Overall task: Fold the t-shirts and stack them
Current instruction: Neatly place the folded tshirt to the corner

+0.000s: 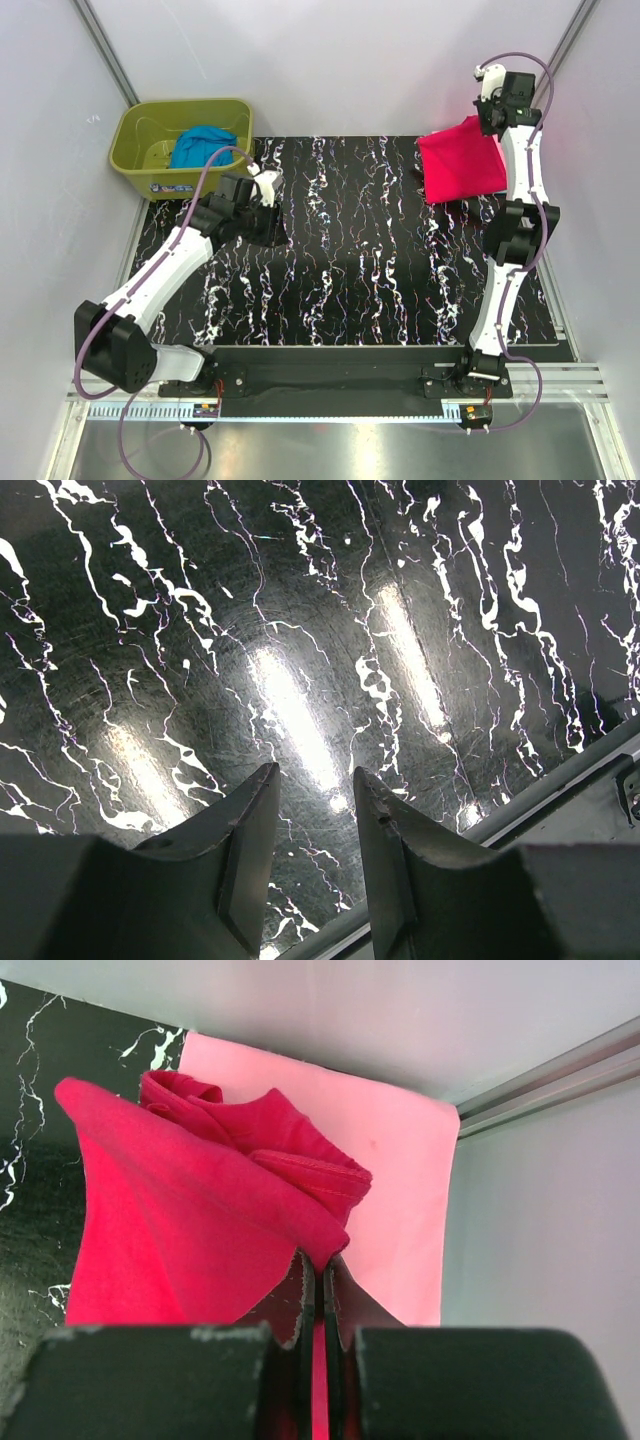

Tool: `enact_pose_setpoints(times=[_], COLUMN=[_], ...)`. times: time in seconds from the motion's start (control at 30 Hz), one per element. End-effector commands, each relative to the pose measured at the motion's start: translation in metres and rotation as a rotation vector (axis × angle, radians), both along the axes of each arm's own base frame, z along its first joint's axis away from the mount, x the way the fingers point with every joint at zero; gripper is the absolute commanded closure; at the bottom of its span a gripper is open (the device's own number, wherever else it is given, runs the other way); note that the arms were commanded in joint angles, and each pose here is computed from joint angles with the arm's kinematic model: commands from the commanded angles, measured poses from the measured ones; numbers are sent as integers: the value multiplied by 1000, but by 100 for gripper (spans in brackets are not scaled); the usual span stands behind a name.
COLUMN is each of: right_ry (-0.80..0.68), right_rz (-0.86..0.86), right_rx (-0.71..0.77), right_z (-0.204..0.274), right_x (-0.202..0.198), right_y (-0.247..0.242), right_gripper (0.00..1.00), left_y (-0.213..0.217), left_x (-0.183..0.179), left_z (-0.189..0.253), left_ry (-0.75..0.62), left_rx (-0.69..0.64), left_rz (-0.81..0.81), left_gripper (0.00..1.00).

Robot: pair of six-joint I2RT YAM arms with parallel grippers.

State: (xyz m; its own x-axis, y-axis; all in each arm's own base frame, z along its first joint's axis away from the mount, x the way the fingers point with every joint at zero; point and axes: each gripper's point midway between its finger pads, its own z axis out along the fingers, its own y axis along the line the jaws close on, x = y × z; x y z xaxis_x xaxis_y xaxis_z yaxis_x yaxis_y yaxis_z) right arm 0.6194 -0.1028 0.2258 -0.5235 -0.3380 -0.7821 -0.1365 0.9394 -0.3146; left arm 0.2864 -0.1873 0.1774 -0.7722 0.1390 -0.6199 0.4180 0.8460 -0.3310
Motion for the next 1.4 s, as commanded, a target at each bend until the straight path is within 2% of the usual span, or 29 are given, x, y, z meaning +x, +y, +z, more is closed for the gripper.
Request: enact_pose_setpoints(times=[0.0,0.2,0.43,0.67,0.97,1.27,1.3,1.37], right_ry=[-122,-134,-161,-189,-219,-245,-230,-266], right_rz=[46,52,39,24,14,55,63,71], right_rx=[-5,-16,-13,-11,-43,-48,-41,-40], right_z=[48,66,101,118,124,110,94,100], right_x=[7,-3,-36,-46,-39,-7,3,12], right_y=[2,4,8,6,-12,-27,-29,-31], right_gripper=[100,100,100,100,100,100,100,100], left_y=[-3,-4,-5,-7,-8,-7,-7,-5], left_x=[8,7,5,3,1,4,5,6], left_z=[2,0,5,10,15,4,2,0], left_ry=[-25,-13,-23,-33,-40,-14,-13,-9], left_rx=[-11,-15,-28,-42,-55,-32,-27,-15], left_rz=[-2,-8,-11,-19,-32,-25,-21,-15], left_gripper=[59,59,59,58,58,58,58,58])
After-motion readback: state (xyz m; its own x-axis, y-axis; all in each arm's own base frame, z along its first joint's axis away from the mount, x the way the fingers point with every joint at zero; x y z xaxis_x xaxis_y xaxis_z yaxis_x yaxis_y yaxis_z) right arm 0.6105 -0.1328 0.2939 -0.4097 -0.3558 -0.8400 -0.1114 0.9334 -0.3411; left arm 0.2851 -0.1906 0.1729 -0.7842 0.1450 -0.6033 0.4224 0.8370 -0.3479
